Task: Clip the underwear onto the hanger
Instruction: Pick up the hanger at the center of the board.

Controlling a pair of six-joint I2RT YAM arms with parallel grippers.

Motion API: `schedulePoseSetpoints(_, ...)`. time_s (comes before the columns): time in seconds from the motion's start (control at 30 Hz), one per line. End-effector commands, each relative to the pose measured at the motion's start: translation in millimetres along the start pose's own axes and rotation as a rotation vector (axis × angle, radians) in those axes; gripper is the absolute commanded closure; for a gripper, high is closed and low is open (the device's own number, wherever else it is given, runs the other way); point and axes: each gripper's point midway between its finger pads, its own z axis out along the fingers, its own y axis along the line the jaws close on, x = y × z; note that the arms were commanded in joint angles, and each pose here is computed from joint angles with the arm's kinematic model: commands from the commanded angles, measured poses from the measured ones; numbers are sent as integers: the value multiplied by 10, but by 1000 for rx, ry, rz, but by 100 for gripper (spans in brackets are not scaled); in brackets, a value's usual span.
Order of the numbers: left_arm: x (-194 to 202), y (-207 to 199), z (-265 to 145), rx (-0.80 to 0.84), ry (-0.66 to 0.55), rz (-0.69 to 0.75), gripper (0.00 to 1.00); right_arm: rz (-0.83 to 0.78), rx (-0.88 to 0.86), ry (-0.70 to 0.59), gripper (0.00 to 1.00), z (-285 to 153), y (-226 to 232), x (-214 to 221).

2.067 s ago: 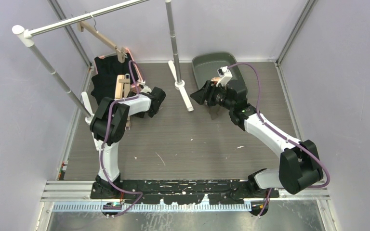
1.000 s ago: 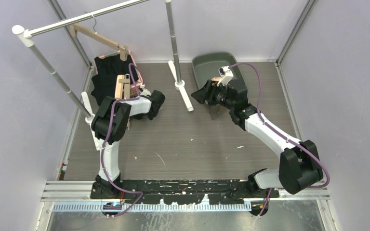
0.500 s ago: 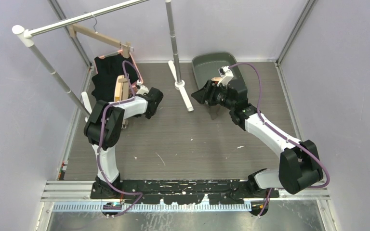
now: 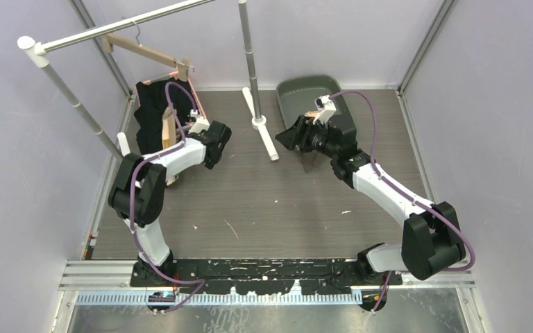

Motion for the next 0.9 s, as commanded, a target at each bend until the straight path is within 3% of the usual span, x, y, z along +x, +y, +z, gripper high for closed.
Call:
schedulePoseSetpoints(0.0, -151, 300, -90, -62, -50, -74, 83, -27, -58, -70, 31, -69, 174, -212)
schedulePoseSetpoints(0.5, -240, 796, -314, -78, -86, -157, 100, -27, -59, -67, 31, -60, 168, -201)
schedulePoseSetpoints(0.87, -111, 1029, -663, 176, -91, -275, 100, -23, -58, -64, 32, -54, 163, -189)
